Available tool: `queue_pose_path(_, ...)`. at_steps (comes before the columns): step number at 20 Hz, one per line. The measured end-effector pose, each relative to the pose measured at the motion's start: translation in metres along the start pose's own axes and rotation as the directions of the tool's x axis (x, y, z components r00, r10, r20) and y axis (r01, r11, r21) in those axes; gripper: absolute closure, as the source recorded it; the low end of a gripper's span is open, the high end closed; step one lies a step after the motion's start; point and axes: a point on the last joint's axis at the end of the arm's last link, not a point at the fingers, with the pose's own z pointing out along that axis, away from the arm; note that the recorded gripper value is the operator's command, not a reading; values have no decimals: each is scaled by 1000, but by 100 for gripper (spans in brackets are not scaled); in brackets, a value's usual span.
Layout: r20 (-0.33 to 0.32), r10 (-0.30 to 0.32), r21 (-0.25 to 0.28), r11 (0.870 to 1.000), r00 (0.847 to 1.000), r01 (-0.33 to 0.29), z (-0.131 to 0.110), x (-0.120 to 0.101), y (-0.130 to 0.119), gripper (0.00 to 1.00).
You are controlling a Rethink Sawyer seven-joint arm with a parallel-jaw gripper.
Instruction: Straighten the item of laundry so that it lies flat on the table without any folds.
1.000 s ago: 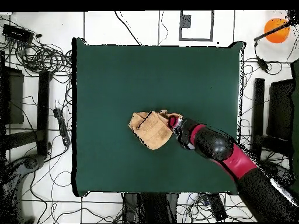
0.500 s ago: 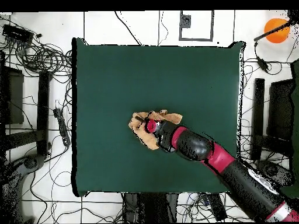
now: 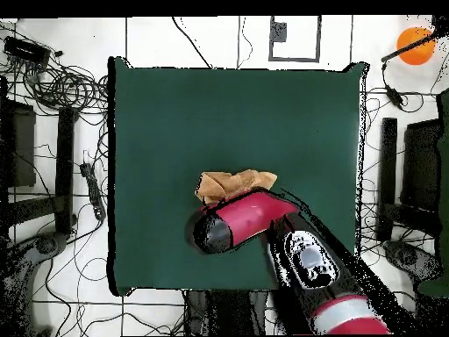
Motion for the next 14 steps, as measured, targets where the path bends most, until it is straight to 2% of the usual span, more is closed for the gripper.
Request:
queue_pose_path(2, -52, -62, 84, 994, 997, 66, -11, 0, -2, 0)
queue_pose_path(3, -108, -101, 177, 977, 989, 119, -28, -1, -8, 0)
queue_pose_path(4, -133, -102, 225, 966, 986, 130, -39, -1, -14, 0)
queue_pose_path(6, -152, -88, 273, 953, 984, 128, -52, -2, -22, 0)
queue_pose_path(8, -159, -36, 342, 935, 987, 90, -74, 1, -42, 0)
queue_pose_path(12, -127, 75, 428, 903, 989, -14, -102, 12, -83, 0)
queue_pose_path(13, -100, 128, 434, 898, 987, -72, -109, 19, -97, 0)
queue_pose_path(14, -53, 184, 406, 902, 981, -147, -112, 21, -106, 0)
